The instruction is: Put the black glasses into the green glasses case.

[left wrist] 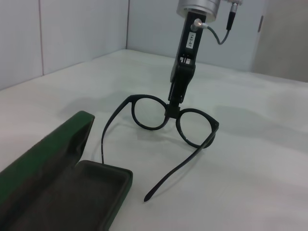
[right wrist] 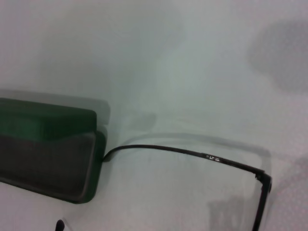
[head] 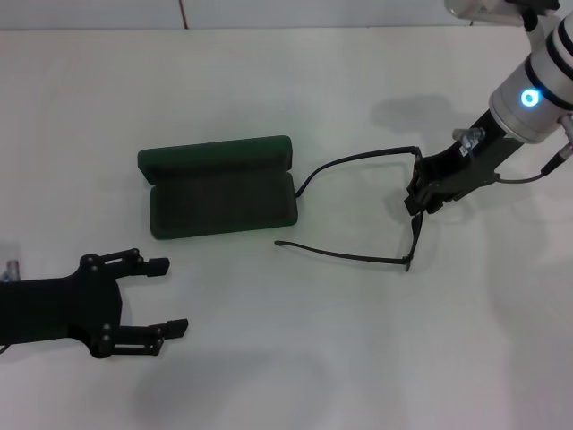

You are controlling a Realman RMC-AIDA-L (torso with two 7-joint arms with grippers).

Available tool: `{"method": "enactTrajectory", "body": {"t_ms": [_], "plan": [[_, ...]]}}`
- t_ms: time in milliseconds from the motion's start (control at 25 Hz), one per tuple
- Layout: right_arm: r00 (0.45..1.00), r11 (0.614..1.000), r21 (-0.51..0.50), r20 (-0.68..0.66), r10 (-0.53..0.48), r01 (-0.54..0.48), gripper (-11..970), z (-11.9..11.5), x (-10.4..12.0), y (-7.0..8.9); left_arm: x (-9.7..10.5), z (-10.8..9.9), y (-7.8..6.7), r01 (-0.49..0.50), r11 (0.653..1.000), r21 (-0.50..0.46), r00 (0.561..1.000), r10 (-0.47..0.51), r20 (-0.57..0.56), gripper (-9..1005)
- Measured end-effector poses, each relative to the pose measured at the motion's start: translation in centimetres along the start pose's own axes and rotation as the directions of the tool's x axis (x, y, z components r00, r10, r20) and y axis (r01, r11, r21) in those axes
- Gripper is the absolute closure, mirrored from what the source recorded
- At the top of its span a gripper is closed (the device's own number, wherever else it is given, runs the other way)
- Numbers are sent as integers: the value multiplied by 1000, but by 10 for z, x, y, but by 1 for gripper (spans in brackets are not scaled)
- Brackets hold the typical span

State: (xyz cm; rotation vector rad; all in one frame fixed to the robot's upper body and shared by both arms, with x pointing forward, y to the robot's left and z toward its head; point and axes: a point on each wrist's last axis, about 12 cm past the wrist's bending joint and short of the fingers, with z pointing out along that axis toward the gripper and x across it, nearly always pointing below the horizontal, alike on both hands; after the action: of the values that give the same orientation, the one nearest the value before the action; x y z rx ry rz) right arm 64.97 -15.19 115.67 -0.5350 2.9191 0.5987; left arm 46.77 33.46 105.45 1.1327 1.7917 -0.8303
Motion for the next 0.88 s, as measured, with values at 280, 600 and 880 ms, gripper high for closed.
{"method": "enactTrajectory", "body": {"t_ms": [280, 600, 880], "plan": [[1000, 1000, 11, 8, -16, 15, 798, -3, -1, -1, 2, 2, 0, 5, 1000, 0, 1000, -5, -12, 135], [1000, 1000, 15, 14, -21, 21, 860, -5, 1, -4, 2, 3, -2, 8, 1000, -1, 1000, -8, -9, 135], [999, 998, 49, -6, -42, 42, 923, -6, 2, -6, 2, 4, -2, 9, 1000, 1, 1000, -9, -7, 134]]}}
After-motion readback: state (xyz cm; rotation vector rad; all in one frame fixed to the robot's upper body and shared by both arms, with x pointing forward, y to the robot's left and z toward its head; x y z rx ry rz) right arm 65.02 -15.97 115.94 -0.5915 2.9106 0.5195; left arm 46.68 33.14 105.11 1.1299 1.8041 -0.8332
